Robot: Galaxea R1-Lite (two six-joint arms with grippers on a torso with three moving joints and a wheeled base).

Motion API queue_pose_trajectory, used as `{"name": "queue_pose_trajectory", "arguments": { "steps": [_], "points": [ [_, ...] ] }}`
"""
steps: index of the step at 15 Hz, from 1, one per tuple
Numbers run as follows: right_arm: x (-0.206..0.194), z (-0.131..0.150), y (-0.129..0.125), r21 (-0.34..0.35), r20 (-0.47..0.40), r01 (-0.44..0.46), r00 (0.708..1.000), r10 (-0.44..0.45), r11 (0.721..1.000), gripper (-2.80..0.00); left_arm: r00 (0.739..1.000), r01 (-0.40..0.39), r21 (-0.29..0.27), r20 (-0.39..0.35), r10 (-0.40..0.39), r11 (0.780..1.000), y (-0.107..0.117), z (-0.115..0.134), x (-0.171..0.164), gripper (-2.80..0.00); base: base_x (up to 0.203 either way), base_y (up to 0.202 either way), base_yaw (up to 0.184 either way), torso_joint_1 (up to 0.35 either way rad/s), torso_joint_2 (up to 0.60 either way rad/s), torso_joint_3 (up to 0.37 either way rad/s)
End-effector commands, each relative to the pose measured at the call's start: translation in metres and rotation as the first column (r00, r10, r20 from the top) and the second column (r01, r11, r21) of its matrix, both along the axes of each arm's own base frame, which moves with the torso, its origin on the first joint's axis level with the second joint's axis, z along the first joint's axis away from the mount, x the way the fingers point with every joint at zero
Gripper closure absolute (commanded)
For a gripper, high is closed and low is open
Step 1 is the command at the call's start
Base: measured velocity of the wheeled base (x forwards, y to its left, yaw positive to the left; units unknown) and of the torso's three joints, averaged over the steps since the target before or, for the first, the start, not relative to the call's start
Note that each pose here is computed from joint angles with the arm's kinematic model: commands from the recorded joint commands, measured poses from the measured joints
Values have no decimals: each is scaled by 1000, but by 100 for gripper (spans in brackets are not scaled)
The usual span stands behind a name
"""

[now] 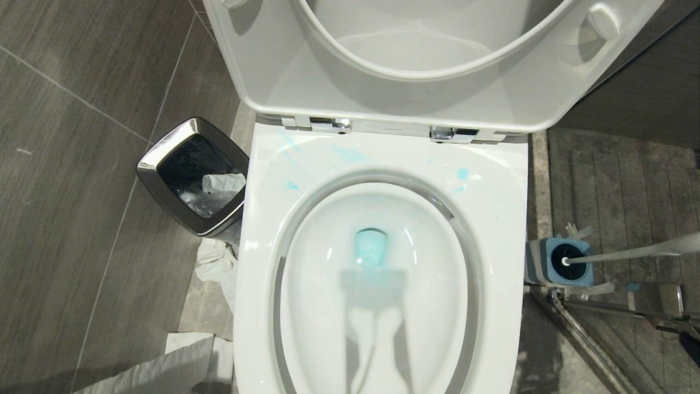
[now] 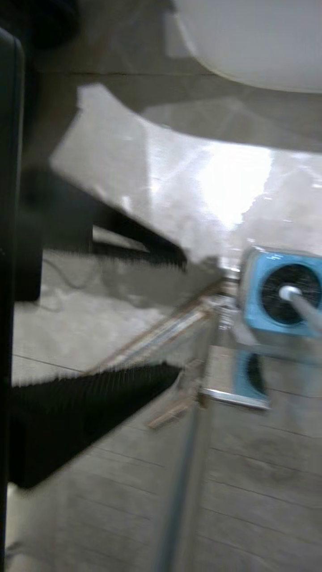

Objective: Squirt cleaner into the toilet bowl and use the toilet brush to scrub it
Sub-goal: Scrub the toilet bowl

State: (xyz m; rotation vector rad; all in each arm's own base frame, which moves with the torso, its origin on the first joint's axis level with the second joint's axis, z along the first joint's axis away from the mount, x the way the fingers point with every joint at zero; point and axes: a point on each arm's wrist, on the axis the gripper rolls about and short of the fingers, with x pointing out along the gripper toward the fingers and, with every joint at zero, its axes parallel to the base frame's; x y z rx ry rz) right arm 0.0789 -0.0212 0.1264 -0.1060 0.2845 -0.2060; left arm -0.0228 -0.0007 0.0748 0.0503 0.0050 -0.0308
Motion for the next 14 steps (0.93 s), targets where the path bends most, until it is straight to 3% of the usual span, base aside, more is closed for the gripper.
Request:
{"name": "queue_pose_trajectory", "arguments": {
  "steps": [1, 9, 14],
  "points": [
    [8, -8, -2, 3, -20, -1, 1000, 1, 1000, -280, 1000, 0, 0, -2, 0, 1000, 0, 0, 0, 0, 0, 0, 0, 0, 0, 0],
    [34, -12, -12, 50, 5, 32, 999, -33, 998, -280, 1000, 0, 0, -2, 0, 1000, 0, 0, 0, 0, 0, 0, 0, 0, 0, 0],
    [76, -6, -38, 44, 22, 107, 994, -108, 993, -280, 1000, 0, 0, -2, 0, 1000, 0, 0, 0, 0, 0, 0, 0, 0, 0, 0]
  ]
}}
